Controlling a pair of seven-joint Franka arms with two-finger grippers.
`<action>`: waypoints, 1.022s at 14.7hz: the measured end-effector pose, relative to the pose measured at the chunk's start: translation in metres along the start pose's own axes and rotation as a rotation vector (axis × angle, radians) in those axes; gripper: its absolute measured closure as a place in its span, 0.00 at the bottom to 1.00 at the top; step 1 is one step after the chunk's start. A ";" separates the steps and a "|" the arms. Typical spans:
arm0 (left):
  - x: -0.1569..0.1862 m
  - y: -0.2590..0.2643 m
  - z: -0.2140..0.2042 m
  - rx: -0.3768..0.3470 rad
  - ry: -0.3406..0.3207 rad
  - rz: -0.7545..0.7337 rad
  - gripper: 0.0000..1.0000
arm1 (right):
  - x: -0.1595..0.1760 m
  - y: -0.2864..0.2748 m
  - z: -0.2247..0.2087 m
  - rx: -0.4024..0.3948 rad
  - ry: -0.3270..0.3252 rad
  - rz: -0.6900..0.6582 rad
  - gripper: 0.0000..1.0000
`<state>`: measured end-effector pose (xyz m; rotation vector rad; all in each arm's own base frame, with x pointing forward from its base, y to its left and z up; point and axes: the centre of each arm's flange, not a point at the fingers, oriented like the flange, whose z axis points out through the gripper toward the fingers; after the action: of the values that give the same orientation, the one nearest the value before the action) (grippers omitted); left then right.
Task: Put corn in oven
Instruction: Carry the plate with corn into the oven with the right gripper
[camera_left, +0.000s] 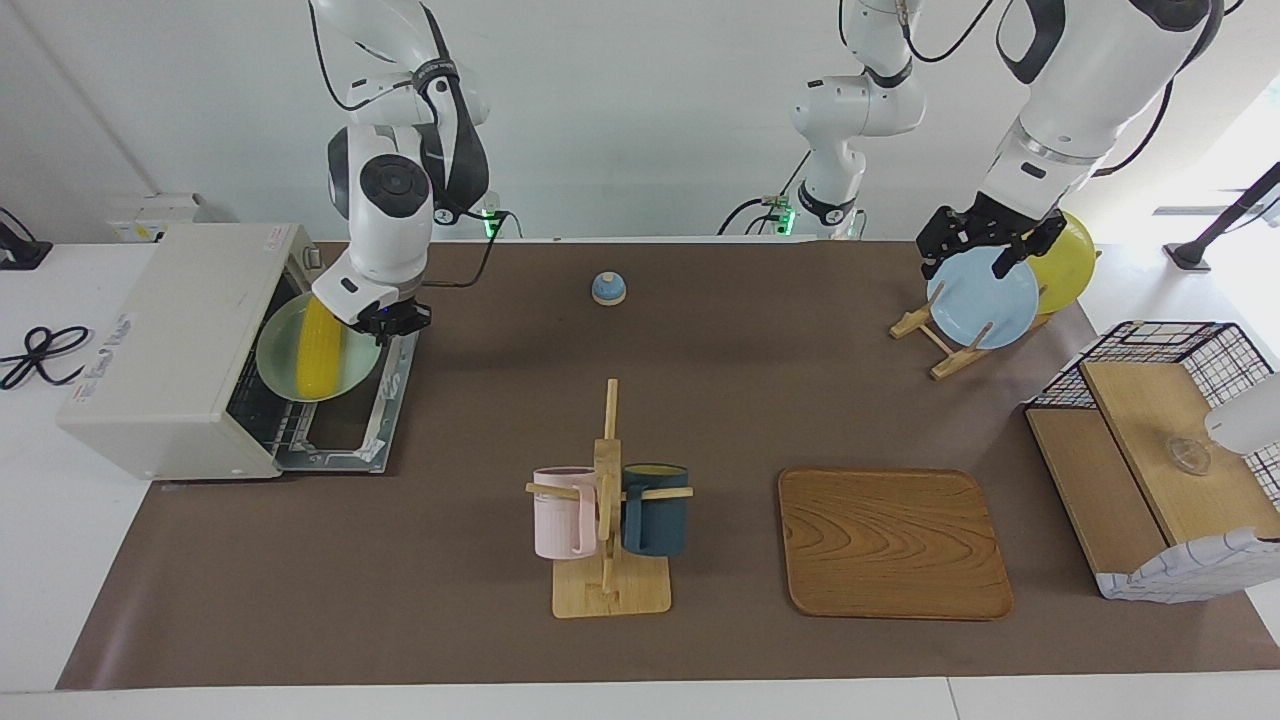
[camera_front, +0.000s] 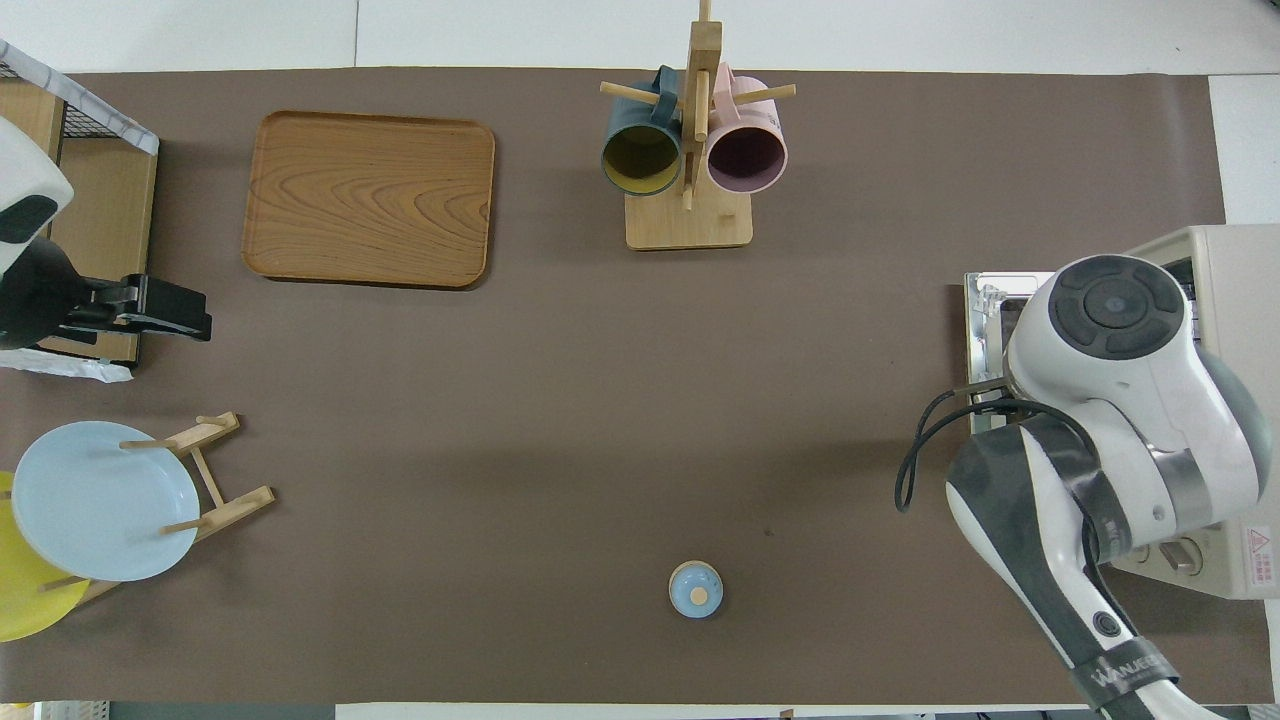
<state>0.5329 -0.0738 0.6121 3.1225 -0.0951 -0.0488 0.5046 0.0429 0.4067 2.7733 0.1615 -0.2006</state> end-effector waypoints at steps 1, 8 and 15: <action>0.000 0.000 0.000 0.000 0.000 0.000 0.00 | 0.000 0.008 0.006 0.007 0.003 -0.003 0.97; 0.000 0.000 0.000 0.000 0.000 0.000 0.00 | -0.011 0.054 0.047 0.061 0.009 -0.003 0.97; 0.000 0.000 0.000 0.000 0.000 0.000 0.00 | -0.022 0.063 0.065 0.081 0.033 -0.008 0.81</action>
<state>0.5329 -0.0738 0.6121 3.1225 -0.0952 -0.0488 0.4839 -0.0406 0.3717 2.8582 0.1762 -0.1674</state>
